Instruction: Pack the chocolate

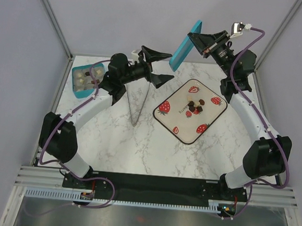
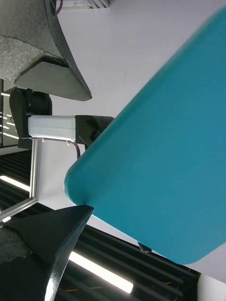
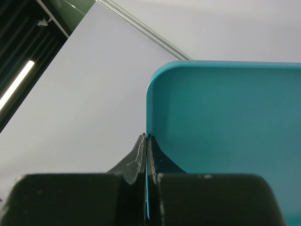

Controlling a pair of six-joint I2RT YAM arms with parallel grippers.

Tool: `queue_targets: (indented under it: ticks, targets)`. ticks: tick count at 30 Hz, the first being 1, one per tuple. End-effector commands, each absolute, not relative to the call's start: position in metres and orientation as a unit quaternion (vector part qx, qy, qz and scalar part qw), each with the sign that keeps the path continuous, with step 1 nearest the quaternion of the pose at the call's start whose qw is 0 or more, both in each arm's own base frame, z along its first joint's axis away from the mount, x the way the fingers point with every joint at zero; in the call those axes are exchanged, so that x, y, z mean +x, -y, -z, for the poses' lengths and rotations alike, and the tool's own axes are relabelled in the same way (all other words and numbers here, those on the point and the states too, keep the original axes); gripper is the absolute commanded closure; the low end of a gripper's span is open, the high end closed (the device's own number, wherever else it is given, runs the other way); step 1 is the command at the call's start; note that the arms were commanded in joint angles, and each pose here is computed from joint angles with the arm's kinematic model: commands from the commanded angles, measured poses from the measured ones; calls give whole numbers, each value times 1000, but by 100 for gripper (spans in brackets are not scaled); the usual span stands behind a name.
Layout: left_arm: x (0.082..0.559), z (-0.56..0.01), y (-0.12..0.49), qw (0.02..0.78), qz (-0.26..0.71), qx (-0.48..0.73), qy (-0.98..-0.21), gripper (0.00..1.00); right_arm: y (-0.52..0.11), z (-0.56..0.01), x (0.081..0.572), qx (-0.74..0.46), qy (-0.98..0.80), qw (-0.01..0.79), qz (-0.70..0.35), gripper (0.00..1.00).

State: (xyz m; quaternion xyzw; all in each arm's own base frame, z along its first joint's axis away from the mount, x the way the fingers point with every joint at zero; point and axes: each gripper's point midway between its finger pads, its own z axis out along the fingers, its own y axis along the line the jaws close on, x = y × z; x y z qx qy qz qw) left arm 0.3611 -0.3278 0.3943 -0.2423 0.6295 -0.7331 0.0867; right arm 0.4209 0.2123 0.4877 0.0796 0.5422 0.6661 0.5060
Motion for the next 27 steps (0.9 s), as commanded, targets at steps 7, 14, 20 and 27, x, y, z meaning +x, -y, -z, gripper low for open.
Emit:
queue_targets:
  ticks: [7, 14, 20, 27]
  targets:
    - [366, -404, 326, 65, 729, -311, -606, 0, -207, -517, 399, 49, -500, 549, -668, 100]
    - [377, -402, 324, 63, 736, -341, -582, 2, -212, -492, 386, 58, -503, 522, -686, 100]
    - [385, -394, 322, 70, 750, -348, -558, 22, -213, -462, 368, 63, -539, 502, -673, 100]
    - [382, -388, 324, 89, 769, -301, -557, 57, -210, -407, 348, 41, -638, 495, -588, 100]
